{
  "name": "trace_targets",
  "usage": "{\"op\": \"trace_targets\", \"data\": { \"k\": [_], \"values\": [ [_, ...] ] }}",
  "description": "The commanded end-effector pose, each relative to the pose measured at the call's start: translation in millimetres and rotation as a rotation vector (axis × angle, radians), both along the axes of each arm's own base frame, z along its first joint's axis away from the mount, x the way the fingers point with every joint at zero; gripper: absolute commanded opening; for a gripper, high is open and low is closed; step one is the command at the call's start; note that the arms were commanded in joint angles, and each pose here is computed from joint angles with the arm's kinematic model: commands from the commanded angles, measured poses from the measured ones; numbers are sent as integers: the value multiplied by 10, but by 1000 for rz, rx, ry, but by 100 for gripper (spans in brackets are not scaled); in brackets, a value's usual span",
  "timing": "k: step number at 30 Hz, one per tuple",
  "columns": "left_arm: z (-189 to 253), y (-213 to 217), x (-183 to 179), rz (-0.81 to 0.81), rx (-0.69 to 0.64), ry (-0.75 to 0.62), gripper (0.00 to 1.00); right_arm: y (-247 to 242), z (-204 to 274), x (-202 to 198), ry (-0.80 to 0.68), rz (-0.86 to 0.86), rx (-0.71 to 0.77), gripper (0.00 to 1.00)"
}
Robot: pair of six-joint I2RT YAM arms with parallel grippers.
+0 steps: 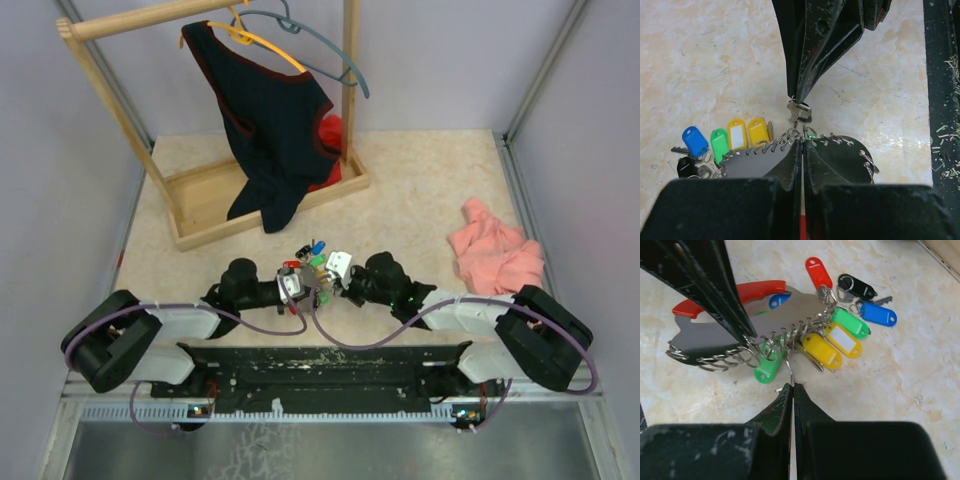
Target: Put the keys on the keyring
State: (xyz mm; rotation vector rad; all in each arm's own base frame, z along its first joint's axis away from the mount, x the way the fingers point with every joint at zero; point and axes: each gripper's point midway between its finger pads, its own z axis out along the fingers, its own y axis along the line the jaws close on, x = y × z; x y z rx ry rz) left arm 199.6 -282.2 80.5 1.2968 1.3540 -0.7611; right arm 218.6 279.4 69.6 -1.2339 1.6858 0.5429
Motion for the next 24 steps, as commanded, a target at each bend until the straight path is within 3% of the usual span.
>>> {"op": "trace_targets", "data": {
  "k": [1, 24],
  "values": [
    [31, -55, -73, -84, -6, -42, 1, 135, 216, -37, -114, 53, 45, 0],
    [-88, -79, -127, -155, 56, -36, 0, 274, 294, -308, -166, 134, 53, 0]
  ]
}}
